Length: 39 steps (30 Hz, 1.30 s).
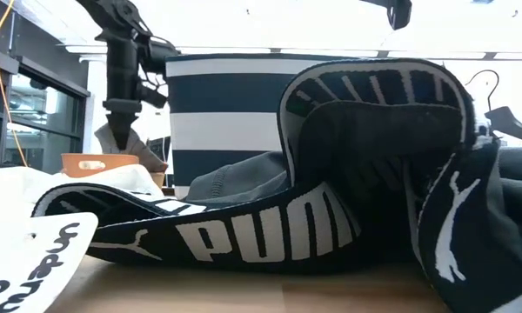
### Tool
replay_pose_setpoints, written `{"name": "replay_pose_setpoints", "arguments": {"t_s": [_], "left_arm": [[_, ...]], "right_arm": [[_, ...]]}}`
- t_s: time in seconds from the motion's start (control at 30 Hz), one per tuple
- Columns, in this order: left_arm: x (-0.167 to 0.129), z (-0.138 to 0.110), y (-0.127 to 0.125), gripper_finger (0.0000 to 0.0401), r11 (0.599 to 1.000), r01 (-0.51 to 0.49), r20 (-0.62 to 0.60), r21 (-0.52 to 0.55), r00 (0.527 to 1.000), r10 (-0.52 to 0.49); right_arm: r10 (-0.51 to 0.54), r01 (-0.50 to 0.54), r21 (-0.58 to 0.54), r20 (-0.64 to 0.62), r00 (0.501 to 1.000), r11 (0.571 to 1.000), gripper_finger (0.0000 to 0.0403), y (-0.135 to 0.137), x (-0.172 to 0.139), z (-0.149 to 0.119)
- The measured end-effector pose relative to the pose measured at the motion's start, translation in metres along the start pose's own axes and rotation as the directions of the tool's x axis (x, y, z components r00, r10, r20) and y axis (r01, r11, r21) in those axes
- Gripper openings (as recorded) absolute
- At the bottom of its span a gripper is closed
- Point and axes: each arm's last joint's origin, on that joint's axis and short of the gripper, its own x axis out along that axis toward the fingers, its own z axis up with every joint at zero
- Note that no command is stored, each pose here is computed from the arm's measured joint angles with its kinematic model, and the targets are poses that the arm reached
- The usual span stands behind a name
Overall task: Pick & Place Cloths
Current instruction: Put the gray violet sock into the yellow bin
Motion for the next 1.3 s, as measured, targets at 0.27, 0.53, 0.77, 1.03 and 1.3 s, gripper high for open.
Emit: {"name": "replay_pose_setpoints", "arguments": {"t_s": [0.27, 0.53, 0.77, 1.03, 1.3], "left_arm": [[0.017, 0.006, -0.002, 0.0000, 0.993, 0.002, -0.073, 0.120, 0.997, 0.007], [0.020, 0.004, 0.001, 0.0000, 0.997, -0.048, -0.131, 0.053, 0.990, 0.054], [0.024, -0.008, 0.016, 0.0000, 0.975, -0.073, -0.220, -0.211, 0.975, 0.026], [0.025, -0.006, 0.013, 0.0000, 0.958, 0.104, -0.152, -0.266, 0.977, -0.148], [0.026, -0.003, 0.015, 0.0014, 0.952, 0.054, -0.134, -0.300, 0.986, -0.099]], "right_arm": [[0.000, 0.000, 0.004, 0.000, 1.000, 1.000, 0.0247, 0.000, 0.000, 0.000], [-0.004, 0.004, 0.004, 0.002, 1.000, 1.000, 0.0247, 0.000, 0.000, 0.000], [-0.023, 0.023, 0.004, 0.013, 1.000, 1.000, 0.0247, -0.001, 0.000, 0.000], [-0.026, 0.026, 0.004, 0.016, 1.000, 1.000, 0.0247, -0.001, 0.000, 0.001], [-0.041, 0.041, 0.005, 0.024, 0.999, 0.999, 0.0247, -0.001, 0.000, 0.001]]}}
